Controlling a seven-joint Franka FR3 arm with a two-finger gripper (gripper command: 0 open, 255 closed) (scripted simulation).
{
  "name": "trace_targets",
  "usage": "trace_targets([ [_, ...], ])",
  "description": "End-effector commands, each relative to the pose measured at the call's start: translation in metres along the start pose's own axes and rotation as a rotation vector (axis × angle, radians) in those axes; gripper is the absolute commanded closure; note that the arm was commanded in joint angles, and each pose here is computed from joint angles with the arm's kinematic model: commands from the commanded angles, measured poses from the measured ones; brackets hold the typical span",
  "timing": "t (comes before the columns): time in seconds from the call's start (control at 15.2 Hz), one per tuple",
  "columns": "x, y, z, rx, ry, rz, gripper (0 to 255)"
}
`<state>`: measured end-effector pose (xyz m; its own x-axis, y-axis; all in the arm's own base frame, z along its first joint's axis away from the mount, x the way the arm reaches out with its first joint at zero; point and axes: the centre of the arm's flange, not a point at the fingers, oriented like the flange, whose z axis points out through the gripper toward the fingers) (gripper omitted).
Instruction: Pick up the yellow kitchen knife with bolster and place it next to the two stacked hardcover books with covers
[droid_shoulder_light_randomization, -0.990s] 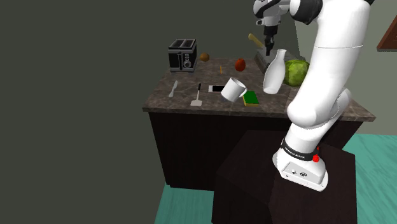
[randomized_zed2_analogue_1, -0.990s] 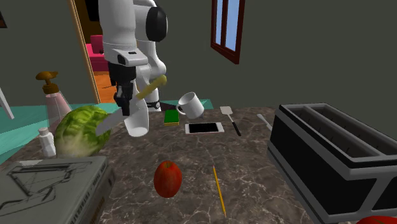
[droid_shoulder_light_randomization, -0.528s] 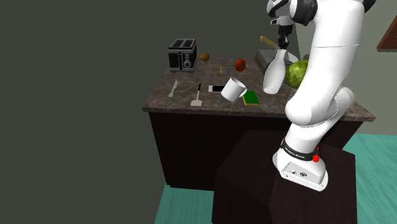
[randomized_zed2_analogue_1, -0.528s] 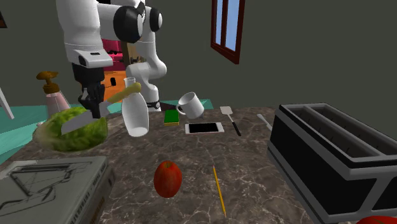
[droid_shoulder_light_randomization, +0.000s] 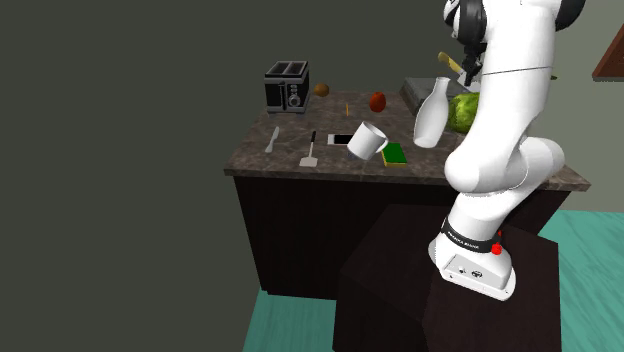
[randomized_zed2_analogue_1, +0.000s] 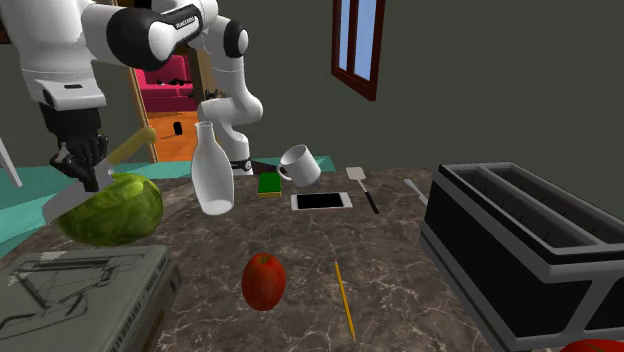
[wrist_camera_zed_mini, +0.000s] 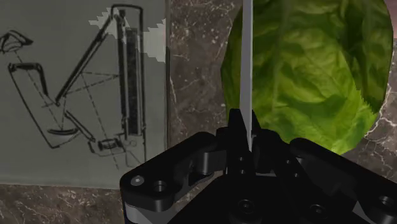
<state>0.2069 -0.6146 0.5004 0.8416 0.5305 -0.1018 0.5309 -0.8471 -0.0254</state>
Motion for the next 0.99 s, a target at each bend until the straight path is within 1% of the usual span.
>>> trace_targets([
  [0.0, -0.026, 0.002, 0.004, 0.000, 0.000, -0.002, 255],
  [0.73, -0.169, 0.022, 0.018, 0.000, 0.000, -0.002, 255],
  [0.79, -0.187, 0.024, 0.020, 0.000, 0.000, -0.002, 255],
  [0.92, -0.186, 0.024, 0.030, 0.000, 0.000, -0.002, 255],
])
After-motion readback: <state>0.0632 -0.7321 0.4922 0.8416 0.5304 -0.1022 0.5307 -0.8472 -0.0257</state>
